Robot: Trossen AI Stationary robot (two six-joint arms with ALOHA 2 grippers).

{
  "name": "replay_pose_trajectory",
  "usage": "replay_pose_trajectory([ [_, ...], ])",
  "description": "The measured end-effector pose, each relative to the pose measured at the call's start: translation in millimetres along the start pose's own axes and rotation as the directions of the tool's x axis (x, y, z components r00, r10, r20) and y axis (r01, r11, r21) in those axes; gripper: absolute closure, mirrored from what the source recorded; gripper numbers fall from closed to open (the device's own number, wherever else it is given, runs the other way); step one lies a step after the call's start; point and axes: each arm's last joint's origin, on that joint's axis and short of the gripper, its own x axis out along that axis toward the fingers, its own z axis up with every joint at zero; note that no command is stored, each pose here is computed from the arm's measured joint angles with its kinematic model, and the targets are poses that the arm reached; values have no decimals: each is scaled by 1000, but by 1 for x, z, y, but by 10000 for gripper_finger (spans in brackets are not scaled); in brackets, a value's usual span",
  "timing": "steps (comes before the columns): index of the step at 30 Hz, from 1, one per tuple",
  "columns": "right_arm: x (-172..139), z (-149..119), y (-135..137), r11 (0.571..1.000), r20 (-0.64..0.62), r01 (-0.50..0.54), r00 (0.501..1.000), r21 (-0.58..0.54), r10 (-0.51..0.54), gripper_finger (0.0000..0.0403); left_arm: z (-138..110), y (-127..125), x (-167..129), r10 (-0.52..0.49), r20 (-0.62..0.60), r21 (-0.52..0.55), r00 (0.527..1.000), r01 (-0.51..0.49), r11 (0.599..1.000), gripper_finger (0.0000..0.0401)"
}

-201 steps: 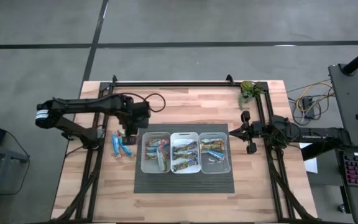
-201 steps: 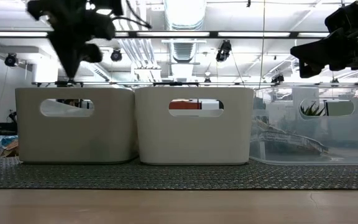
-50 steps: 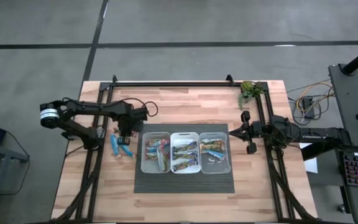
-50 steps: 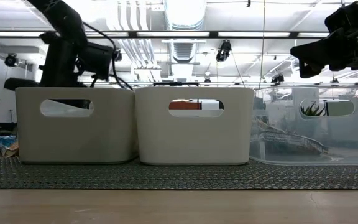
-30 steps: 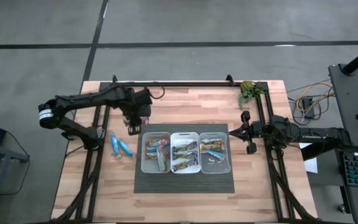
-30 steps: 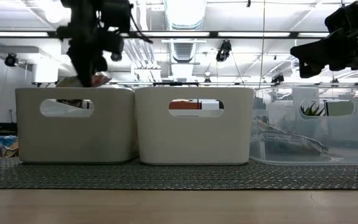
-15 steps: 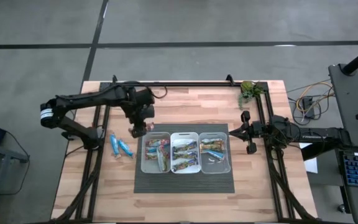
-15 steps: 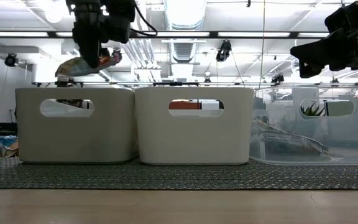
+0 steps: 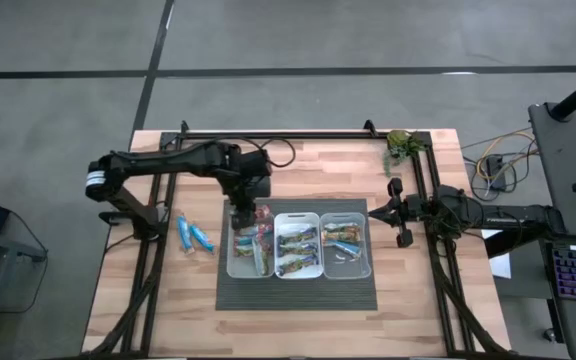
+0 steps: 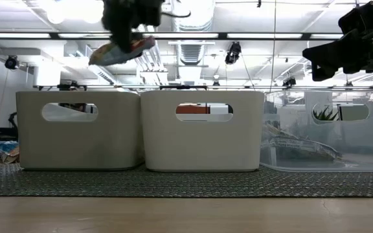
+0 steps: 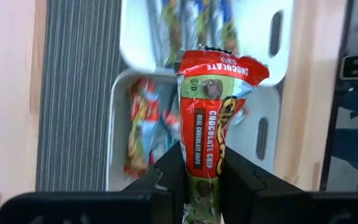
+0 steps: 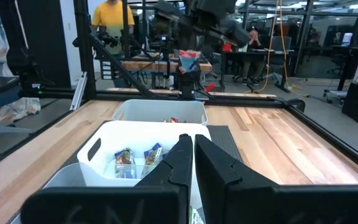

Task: Pick and place Granola Bars by type
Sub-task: Put the red granola bar into the gray bin

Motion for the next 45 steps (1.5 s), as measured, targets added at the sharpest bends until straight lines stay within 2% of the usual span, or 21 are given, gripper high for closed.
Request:
replay_pose_trajectory([
  [7, 0, 0, 0, 1000, 0, 0, 1000, 0, 0, 394, 25, -21, 2, -23, 21, 63, 1000, 22, 998, 346],
  [13, 0, 0, 0, 1000, 0, 0, 1000, 0, 0, 394, 29, -28, 14, -30, -11, 15, 999, 30, 999, 346],
  [28, 0, 0, 0, 1000, 0, 0, 1000, 0, 0, 394, 27, -53, 51, -44, -124, 1, 991, 44, 999, 346],
  [35, 0, 0, 0, 1000, 0, 0, 1000, 0, 0, 394, 16, -53, 70, -42, -162, -46, 986, 35, 998, 346],
  [45, 0, 0, 0, 1000, 0, 0, 1000, 0, 0, 394, 6, -48, 81, -36, -206, -70, 978, 22, 997, 346],
])
